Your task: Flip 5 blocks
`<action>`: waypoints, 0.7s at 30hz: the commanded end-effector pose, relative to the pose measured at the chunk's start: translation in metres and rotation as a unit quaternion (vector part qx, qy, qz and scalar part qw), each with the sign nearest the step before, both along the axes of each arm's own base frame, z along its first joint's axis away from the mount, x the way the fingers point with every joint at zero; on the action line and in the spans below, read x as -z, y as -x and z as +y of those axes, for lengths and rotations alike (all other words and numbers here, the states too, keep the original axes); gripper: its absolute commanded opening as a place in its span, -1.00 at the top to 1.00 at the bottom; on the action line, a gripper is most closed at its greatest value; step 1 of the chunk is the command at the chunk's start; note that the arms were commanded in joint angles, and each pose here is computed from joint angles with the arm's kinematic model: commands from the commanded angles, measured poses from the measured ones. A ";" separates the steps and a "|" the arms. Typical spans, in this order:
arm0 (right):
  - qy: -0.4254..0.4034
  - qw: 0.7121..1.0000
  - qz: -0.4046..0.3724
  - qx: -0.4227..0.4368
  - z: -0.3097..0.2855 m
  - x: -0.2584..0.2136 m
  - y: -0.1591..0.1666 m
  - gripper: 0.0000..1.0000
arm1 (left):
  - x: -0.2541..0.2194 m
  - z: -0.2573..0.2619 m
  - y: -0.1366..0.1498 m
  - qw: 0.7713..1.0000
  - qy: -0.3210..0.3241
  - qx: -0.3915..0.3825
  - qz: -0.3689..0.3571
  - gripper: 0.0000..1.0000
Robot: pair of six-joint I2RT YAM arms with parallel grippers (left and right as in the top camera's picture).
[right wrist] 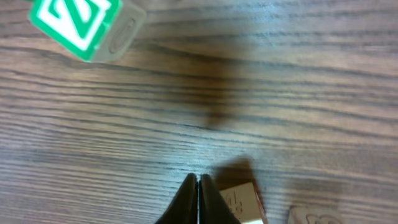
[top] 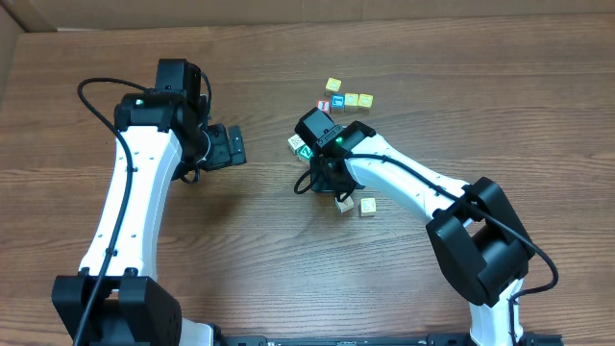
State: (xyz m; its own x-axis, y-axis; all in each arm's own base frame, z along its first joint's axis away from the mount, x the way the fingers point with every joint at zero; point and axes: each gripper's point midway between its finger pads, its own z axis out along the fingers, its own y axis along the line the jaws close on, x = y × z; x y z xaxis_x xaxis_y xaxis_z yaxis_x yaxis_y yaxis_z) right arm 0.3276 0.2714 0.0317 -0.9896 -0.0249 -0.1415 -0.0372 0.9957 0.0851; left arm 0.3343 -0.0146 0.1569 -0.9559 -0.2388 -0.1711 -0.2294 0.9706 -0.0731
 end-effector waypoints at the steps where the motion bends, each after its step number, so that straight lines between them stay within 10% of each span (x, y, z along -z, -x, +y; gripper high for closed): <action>1: -0.009 1.000 -0.019 0.000 0.000 -0.018 -0.003 0.92 | -0.004 0.002 -0.006 1.000 -0.002 -0.009 -0.007 -1.00; 21: 0.027 0.999 0.025 0.002 -0.018 -0.009 0.019 0.89 | -0.004 0.002 -0.006 1.000 -0.002 -0.009 -0.007 -1.00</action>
State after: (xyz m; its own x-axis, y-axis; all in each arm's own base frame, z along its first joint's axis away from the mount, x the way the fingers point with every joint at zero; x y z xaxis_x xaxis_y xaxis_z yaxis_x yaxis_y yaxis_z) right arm 0.3085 0.2551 0.0262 -0.9975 -0.0303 -0.0642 -0.0319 0.9992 0.0235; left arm 0.3343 -0.0146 0.1569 -0.9559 -0.2388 -0.1711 -0.2294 0.9706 -0.0731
